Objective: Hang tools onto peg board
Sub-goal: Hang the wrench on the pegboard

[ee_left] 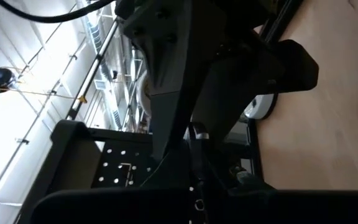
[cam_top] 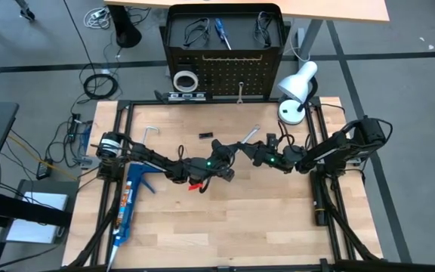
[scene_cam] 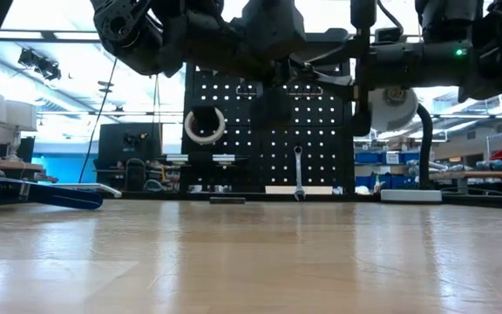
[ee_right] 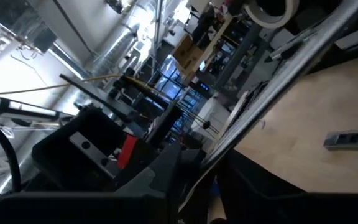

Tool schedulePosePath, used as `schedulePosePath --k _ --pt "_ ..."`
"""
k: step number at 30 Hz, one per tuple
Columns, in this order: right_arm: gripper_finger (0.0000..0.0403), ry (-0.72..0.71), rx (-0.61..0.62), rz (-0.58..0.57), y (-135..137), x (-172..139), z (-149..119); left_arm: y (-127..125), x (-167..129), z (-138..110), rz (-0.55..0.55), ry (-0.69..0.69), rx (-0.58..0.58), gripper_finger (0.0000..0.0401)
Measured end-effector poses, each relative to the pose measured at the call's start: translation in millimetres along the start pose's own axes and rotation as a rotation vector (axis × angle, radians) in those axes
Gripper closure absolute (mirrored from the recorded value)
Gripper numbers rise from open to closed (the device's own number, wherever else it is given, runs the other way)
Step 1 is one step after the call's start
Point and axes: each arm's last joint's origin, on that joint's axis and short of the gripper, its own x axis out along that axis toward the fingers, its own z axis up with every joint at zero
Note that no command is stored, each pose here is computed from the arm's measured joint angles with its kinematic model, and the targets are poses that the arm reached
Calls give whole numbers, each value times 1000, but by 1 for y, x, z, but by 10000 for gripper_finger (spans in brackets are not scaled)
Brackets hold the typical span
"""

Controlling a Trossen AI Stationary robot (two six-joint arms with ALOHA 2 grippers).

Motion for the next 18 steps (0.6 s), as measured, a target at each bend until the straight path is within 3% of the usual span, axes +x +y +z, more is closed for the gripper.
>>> schedulePosePath --k 18 --pt "320 -30 -24 3 1 0 2 1 0 1 5 5 -13 387"
